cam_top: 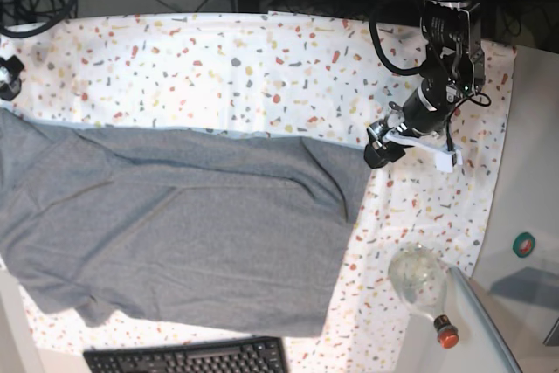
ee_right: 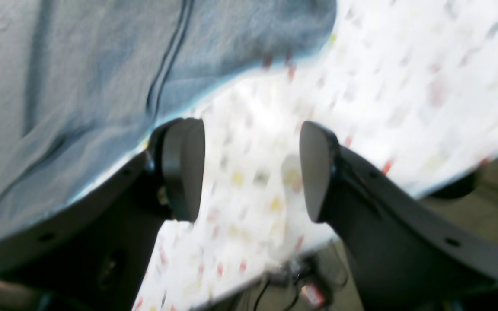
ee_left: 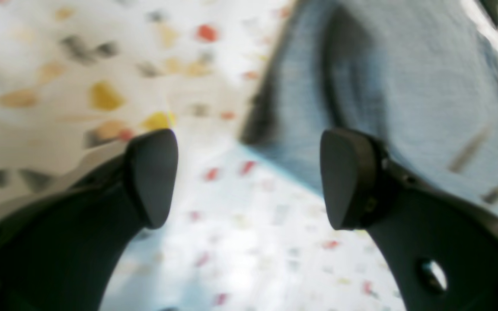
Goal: Layout the t-shirt on the table in an organized manner, then fold the t-shirt properly
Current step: 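Release the shirt with the right gripper and move it to the shirt edge, then grasp the shirt edge with the right gripper and pull it taut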
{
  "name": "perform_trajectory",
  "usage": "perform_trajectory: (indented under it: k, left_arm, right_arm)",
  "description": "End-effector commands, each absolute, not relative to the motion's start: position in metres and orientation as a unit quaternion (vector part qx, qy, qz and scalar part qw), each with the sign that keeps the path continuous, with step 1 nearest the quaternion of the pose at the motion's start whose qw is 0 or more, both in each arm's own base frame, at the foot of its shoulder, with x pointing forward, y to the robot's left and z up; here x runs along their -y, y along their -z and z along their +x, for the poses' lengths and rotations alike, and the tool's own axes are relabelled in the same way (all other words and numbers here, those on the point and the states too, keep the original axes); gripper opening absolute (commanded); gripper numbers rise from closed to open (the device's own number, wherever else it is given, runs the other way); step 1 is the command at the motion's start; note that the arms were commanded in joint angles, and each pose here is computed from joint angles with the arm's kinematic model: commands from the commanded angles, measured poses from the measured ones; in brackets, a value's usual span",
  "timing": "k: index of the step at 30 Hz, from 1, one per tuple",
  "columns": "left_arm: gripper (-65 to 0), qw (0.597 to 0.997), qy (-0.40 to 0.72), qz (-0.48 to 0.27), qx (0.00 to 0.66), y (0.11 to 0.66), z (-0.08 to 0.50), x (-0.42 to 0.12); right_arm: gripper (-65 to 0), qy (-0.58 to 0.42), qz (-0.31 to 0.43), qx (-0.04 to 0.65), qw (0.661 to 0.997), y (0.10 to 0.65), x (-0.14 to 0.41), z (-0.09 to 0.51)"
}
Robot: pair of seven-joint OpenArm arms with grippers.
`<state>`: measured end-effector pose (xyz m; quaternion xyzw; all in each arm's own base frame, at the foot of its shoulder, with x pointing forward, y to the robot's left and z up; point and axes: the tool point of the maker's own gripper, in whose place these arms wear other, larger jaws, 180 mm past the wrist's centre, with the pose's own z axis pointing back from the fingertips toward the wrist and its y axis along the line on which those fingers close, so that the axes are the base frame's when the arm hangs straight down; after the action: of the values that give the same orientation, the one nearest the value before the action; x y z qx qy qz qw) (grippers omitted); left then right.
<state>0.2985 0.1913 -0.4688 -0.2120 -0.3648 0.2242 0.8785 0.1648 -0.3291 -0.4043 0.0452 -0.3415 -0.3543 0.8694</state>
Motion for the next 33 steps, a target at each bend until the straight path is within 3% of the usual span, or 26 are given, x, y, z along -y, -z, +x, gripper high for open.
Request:
perform_trajectory:
  k: [1, 8, 11, 13, 15, 18, 20, 23, 33]
  left_arm:
    - [-17.1, 0.871, -0.220, -0.218, 0.381, 0.460, 0.311, -0.194]
    - [-17.3, 0.885, -0.197, -0.236, 0.350, 0.475, 0.323, -0.166]
    - [-18.1, 0.892, -0.180, -0.242, 0.337, 0.480, 0.320, -0.151]
    - [-26.0, 0.892, -0.181, -0.243, 0.335, 0.481, 0.319, -0.150]
    - [-41.0, 0.893, -0.181, -0.241, 0.333, 0.483, 0.316, -0.152]
    - [-65.0, 0.892, -0.177, -0.239, 0.339, 0.479, 0.318, -0.154]
    - [-65.0, 0.893, -0.173, -0.233, 0.343, 0.476, 0.317, -0.160]
    - [-65.0, 0.892, -0.164, -0.230, 0.354, 0.468, 0.319, -0.164]
    - [-65.0, 0.893, -0.159, -0.229, 0.354, 0.467, 0.316, -0.163]
  right_arm:
    - [-32.1, 0.350, 0.055, 0.383, 0.853, 0.388, 0.333, 0.180]
    - [-32.1, 0.437, 0.097, 0.391, 0.804, 0.417, 0.358, 0.189]
    - [-32.1, 0.452, 0.117, 0.372, 0.802, 0.434, 0.370, 0.194]
    - [-32.3, 0.457, 0.123, 0.368, 0.800, 0.438, 0.379, 0.198]
    - [-32.3, 0.450, 0.113, 0.376, 0.802, 0.434, 0.390, 0.201]
    - [-31.8, 0.375, 0.072, 0.357, 0.852, 0.428, 0.398, 0.210]
    - [-31.7, 0.287, 0.036, 0.337, 0.896, 0.428, 0.395, 0.226]
    - [-31.5, 0.190, -0.003, 0.306, 0.933, 0.434, 0.389, 0.239]
    - [-31.5, 0.109, -0.013, 0.258, 0.960, 0.443, 0.386, 0.257]
